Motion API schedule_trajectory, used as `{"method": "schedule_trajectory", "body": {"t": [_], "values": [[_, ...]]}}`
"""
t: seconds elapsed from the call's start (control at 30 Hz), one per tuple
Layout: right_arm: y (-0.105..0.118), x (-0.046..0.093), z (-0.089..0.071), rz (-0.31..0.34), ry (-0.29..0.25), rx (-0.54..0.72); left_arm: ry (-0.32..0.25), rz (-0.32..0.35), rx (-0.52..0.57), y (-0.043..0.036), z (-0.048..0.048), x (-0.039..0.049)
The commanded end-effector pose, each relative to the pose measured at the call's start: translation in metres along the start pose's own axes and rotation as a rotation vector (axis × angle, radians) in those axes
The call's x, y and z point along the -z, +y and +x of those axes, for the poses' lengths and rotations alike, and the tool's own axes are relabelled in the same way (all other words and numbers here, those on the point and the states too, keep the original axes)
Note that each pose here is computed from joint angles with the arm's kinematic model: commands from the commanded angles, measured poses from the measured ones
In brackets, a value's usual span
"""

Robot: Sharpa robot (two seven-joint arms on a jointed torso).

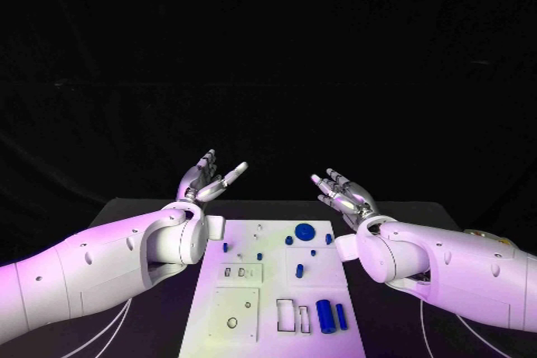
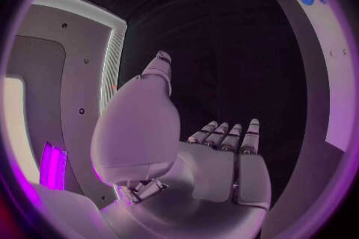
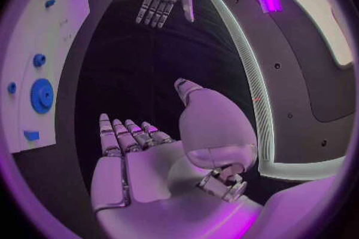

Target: Assemble the parts on the task board

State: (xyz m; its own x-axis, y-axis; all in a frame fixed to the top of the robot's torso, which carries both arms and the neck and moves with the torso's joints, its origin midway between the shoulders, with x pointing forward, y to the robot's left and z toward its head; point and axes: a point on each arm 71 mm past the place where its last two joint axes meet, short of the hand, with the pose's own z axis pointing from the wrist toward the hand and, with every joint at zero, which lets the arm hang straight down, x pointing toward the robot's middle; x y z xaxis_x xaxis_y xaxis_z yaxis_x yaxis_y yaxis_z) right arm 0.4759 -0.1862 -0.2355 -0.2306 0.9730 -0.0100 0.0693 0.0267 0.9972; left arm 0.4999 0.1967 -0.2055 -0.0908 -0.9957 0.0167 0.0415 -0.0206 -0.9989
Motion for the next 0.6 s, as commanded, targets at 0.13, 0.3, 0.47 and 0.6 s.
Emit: {"method": "schedule_trajectory", "body": {"t": [0.13, 0.3, 0.47, 0.6], "values": [[-0.003, -0.002, 0.013, 0.043, 0.229, 0.004, 0.069, 0.012, 0.017, -0.0015, 0.0065, -0.0003], [0.008, -0.007, -0.008, -0.129, 0.17, 0.295, 0.098, 0.006, 0.028, -0.0019, -0.0072, 0.0041], [0.013, -0.009, -0.014, -0.174, 0.154, 0.379, 0.116, 0.008, 0.037, -0.003, -0.0106, 0.0056], [0.017, -0.01, -0.017, -0.196, 0.144, 0.422, 0.126, 0.015, 0.039, -0.0046, -0.0116, 0.0075]]}}
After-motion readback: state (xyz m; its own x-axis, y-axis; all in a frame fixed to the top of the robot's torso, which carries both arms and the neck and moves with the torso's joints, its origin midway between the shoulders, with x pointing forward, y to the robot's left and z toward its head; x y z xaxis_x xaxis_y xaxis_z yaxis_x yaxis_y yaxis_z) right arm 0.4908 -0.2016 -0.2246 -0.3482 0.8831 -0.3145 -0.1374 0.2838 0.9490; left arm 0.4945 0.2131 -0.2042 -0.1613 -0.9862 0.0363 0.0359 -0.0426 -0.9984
